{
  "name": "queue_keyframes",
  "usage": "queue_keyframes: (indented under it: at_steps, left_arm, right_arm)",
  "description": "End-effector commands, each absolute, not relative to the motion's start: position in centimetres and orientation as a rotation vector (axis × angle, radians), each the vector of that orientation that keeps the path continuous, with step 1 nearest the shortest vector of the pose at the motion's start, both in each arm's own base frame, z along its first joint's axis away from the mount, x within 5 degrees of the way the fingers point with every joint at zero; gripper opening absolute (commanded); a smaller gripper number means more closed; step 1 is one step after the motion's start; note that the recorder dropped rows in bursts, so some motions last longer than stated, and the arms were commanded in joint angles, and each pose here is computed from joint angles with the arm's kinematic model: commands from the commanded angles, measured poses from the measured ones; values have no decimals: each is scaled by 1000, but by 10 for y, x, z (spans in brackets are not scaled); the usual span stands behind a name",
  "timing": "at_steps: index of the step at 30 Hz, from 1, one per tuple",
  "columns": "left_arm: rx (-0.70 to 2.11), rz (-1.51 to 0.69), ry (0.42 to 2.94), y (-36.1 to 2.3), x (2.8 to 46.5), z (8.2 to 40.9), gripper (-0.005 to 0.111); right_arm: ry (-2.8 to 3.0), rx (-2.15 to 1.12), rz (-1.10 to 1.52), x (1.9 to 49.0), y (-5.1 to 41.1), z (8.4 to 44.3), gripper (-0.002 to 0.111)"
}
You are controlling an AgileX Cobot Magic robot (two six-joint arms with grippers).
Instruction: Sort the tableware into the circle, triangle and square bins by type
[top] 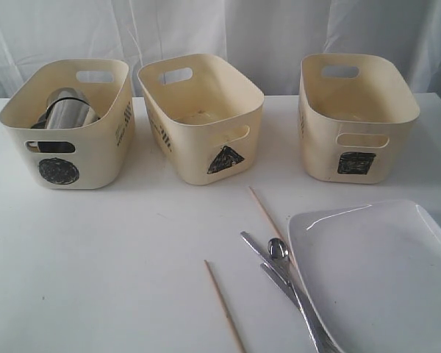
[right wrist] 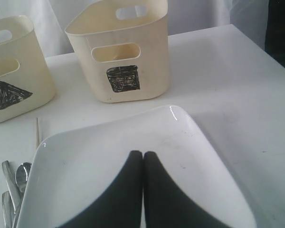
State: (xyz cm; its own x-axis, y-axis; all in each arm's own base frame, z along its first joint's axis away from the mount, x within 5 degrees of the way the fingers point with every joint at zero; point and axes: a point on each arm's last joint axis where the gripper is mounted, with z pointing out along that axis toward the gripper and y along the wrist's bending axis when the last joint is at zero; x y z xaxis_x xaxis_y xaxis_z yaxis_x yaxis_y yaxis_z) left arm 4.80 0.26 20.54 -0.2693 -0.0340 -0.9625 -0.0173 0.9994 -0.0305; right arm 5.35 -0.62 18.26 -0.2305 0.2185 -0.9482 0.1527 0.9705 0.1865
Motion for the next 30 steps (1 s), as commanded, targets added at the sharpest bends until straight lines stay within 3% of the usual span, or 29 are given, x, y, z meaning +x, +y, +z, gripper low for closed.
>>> queue_keyframes:
  at_steps: [1, 13, 30]
  left_arm:
    - [-70, -60, 1843, 1, 54, 174, 0]
    - [91, 76, 1952, 2, 51, 165, 0]
    - [39, 1, 1955, 0, 51, 164, 0]
  right_arm:
    - [1800, 272, 60, 53, -6, 183, 0]
    - [1800, 272, 60, 53, -6, 183, 0]
    - [1800, 272, 60, 53, -6, 183, 0]
